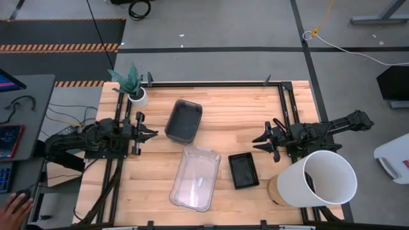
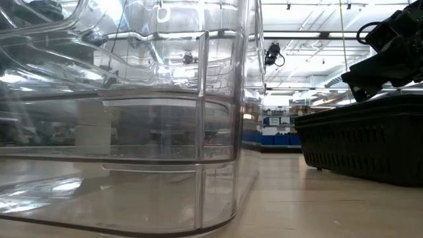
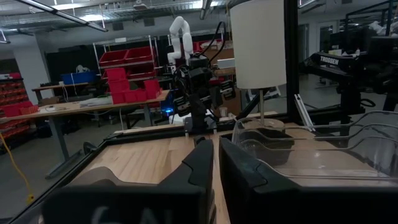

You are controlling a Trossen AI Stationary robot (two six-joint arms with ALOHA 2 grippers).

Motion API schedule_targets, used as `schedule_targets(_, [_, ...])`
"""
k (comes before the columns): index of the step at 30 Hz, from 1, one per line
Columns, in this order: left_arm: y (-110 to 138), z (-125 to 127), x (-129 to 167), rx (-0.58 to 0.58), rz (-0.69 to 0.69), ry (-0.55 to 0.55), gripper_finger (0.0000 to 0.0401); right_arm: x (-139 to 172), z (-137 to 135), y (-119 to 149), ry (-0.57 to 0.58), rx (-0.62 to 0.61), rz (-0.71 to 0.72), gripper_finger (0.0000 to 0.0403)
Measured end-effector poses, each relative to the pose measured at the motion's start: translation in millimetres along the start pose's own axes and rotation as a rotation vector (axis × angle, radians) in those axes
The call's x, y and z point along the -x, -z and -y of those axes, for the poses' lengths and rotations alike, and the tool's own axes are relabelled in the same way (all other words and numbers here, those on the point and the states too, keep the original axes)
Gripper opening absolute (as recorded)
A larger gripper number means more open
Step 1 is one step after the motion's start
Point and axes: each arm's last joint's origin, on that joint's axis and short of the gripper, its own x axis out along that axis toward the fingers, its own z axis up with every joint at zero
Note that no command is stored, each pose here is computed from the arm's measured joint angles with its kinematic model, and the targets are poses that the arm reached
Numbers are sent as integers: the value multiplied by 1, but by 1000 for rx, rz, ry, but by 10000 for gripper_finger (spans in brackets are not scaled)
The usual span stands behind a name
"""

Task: Stack baskets by color
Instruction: Return to Home Position

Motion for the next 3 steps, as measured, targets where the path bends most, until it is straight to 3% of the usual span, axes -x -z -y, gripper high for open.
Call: schedule_targets(3, [0,0,0,0,0,0,31,0,0,0,0,0,0,118])
